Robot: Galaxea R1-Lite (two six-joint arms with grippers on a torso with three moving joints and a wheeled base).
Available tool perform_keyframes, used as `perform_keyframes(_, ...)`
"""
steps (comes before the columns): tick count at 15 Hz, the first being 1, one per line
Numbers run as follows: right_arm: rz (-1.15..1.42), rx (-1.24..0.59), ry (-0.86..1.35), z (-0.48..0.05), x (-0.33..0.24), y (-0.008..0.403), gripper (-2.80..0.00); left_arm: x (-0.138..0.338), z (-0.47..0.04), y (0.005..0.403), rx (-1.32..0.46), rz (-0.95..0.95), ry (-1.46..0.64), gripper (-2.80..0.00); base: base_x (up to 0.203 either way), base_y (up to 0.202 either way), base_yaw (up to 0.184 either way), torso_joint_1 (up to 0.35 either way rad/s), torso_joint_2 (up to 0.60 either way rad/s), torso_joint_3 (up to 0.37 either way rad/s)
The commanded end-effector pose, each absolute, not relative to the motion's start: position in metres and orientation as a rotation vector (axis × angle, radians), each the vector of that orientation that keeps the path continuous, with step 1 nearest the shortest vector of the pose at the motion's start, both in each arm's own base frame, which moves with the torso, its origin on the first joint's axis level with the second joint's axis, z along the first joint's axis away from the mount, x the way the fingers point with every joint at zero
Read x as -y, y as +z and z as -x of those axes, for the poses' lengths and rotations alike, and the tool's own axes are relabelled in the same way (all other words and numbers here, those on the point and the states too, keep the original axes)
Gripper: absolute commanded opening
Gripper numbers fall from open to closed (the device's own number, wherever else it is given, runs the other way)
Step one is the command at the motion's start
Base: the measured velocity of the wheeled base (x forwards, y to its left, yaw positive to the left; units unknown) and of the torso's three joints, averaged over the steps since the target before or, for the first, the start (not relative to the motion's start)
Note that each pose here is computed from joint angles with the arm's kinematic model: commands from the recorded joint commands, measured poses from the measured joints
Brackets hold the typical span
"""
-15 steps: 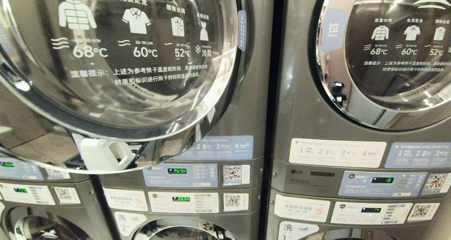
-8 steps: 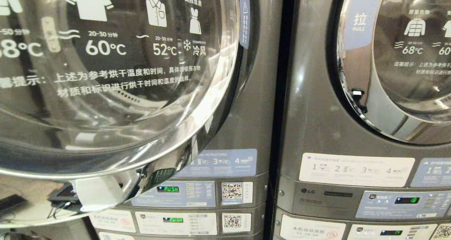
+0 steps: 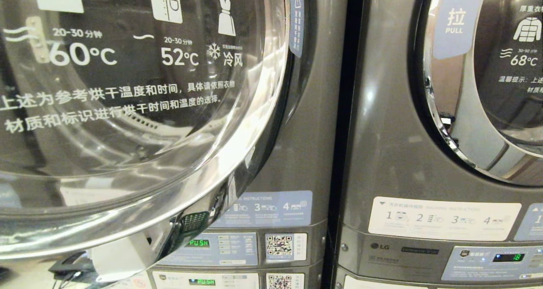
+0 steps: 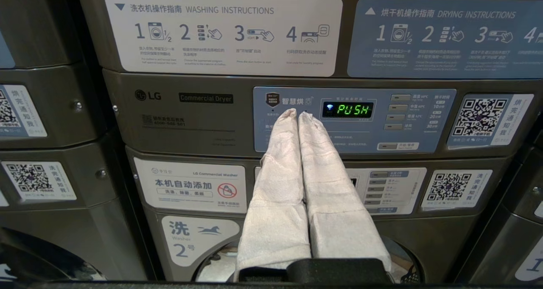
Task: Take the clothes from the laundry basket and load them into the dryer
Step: Close the dryer
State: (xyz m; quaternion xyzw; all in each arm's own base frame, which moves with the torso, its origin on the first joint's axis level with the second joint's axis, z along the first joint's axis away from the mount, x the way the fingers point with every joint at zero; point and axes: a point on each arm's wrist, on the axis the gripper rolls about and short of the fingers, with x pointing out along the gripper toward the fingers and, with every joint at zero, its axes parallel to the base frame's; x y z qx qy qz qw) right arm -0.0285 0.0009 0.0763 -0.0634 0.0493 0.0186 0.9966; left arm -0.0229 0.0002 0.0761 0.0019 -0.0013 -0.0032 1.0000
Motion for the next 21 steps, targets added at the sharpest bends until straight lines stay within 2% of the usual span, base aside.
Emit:
perform_keyframes(1, 0.128, -0.099, 0.039, 0.029, -0.001, 0.076, -2.80, 0.000, 0.023, 0.076, 0.003, -0.012, -0.006, -2.80, 0.000, 0.000, 0.000, 0.000, 0.00, 0.000)
perform_keyframes(3, 0.125, -0.099, 0.042, 0.029, -0.001, 0.076, -2.80, 0.000, 0.023, 0.083, 0.066, -0.085, -0.002, -2.80, 0.000, 0.000, 0.000, 0.000, 0.00, 0.000)
perform_keyframes(5, 0.124, -0.099, 0.042, 0.029, -0.001, 0.076, -2.80, -0.001, 0.027, 0.102, 0.256, -0.118, 0.058, -2.80, 0.000, 0.000, 0.000, 0.000, 0.00, 0.000)
perform_keyframes(8, 0.123, -0.100, 0.043, 0.029, -0.001, 0.076, -2.80, -0.009, 0.035, 0.121, 0.394, -0.053, 0.399, -2.80, 0.000, 0.000, 0.000, 0.000, 0.00, 0.000)
perform_keyframes(10, 0.123, -0.100, 0.045, 0.029, -0.001, 0.076, -2.80, -0.010, 0.043, 0.136, 0.446, -0.028, 0.482, -2.80, 0.000, 0.000, 0.000, 0.000, 0.00, 0.000)
perform_keyframes(14, 0.123, -0.101, 0.054, 0.029, -0.001, 0.076, -2.80, -0.011, 0.073, 0.181, 0.559, -0.026, 0.502, -2.80, 0.000, 0.000, 0.000, 0.000, 0.00, 0.000)
perform_keyframes(18, 0.123, -0.107, 0.054, 0.028, -0.001, 0.077, -2.80, -0.011, 0.136, 0.233, 0.619, -0.034, 0.489, -2.80, 0.000, 0.000, 0.000, 0.000, 0.00, 0.000)
perform_keyframes(20, 0.122, -0.118, 0.055, 0.028, -0.001, 0.077, -2.80, -0.008, 0.172, 0.249, 0.666, -0.105, 0.372, -2.80, 0.000, 0.000, 0.000, 0.000, 0.00, 0.000)
perform_keyframes(21, 0.122, -0.132, 0.056, 0.027, -0.001, 0.077, -2.80, -0.005, 0.187, 0.253, 0.688, -0.174, 0.225, -2.80, 0.000, 0.000, 0.000, 0.000, 0.00, 0.000)
